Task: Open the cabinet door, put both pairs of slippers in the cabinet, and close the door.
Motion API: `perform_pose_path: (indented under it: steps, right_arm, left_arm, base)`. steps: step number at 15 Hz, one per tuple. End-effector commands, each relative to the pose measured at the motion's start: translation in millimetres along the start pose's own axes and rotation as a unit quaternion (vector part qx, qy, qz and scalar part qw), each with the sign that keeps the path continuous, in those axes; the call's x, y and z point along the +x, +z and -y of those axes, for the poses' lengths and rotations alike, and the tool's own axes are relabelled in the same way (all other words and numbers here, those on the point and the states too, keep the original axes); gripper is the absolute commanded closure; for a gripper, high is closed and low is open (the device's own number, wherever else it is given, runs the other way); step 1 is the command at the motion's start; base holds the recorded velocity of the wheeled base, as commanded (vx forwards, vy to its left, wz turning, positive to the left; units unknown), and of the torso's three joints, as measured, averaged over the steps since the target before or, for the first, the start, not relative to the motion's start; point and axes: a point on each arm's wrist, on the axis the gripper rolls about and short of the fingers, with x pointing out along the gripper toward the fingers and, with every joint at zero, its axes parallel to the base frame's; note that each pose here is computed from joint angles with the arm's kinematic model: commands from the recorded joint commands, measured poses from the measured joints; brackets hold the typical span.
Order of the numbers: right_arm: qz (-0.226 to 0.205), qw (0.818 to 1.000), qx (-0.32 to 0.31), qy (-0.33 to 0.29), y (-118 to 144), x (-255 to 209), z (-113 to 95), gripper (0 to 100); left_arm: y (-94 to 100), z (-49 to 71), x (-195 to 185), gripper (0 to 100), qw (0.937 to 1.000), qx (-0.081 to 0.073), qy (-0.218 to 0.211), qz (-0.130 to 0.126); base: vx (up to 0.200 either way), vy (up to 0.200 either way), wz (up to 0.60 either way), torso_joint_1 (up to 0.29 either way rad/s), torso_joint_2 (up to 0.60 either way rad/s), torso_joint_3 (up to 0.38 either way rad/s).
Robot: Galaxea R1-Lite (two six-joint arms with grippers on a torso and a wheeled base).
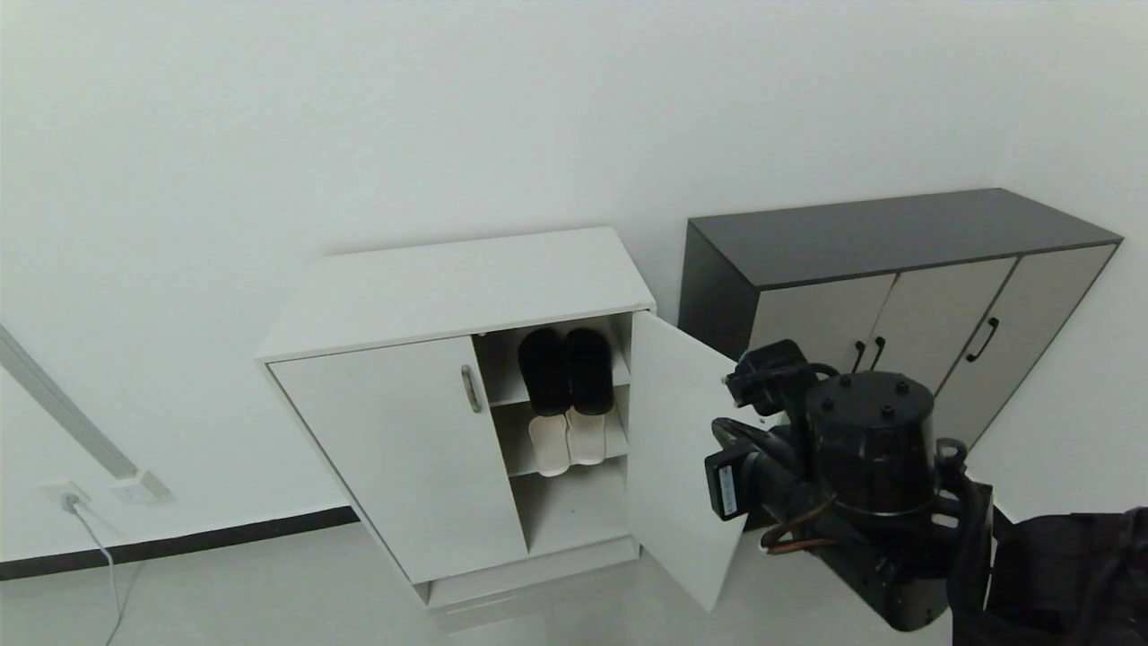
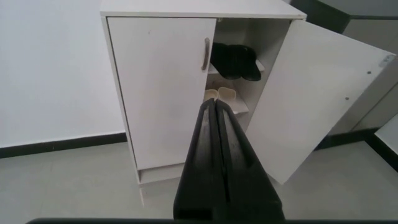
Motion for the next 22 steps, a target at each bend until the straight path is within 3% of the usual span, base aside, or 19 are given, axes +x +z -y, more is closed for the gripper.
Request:
perform_pose_path:
  steps: [1, 5, 7, 10, 14, 22]
  right_arm:
    - [0.006, 0.999, 0.008, -0.041, 6, 22, 20, 100]
    - [0.033, 0.998, 0.033, -0.036, 31, 59, 60, 100]
    - [0.012, 0.998, 0.045, -0.051, 42, 86, 82, 100]
    - [-0.009, 0.996, 0.074, -0.04, 49, 109, 98, 100]
    - [-0.037, 0.995, 0.08, -0.052, 35, 133, 114, 100]
    - [-0.073, 0.991, 0.098, -0.056, 6, 152, 124, 100]
  left_arm:
    - [-0.2, 0.0, 0, 100, 1.0, 0.0, 0.0, -0.001]
    - [0.0, 0.0, 0, 100, 1.0, 0.0, 0.0, 0.0]
    - [0.0, 0.0, 0, 100, 1.0, 0.0, 0.0, 0.0]
    - [-0.2, -0.1, 0, 100, 1.0, 0.0, 0.0, -0.001]
    - [0.0, 0.0, 0, 100, 1.0, 0.0, 0.0, 0.0]
    - [0.0, 0.0, 0, 100, 1.0, 0.0, 0.0, 0.0]
  base:
    - [0.0, 0.0, 0.0, 0.0, 0.0, 0.0]
    - [0.0, 0.0, 0.0, 0.0, 0.0, 0.0]
    - [0.0, 0.0, 0.0, 0.0, 0.0, 0.0]
    - [0.0, 0.0, 0.0, 0.0, 0.0, 0.0]
    - [0.0, 0.0, 0.0, 0.0, 0.0, 0.0]
    - [0.0, 0.0, 0.0, 0.0, 0.0, 0.0]
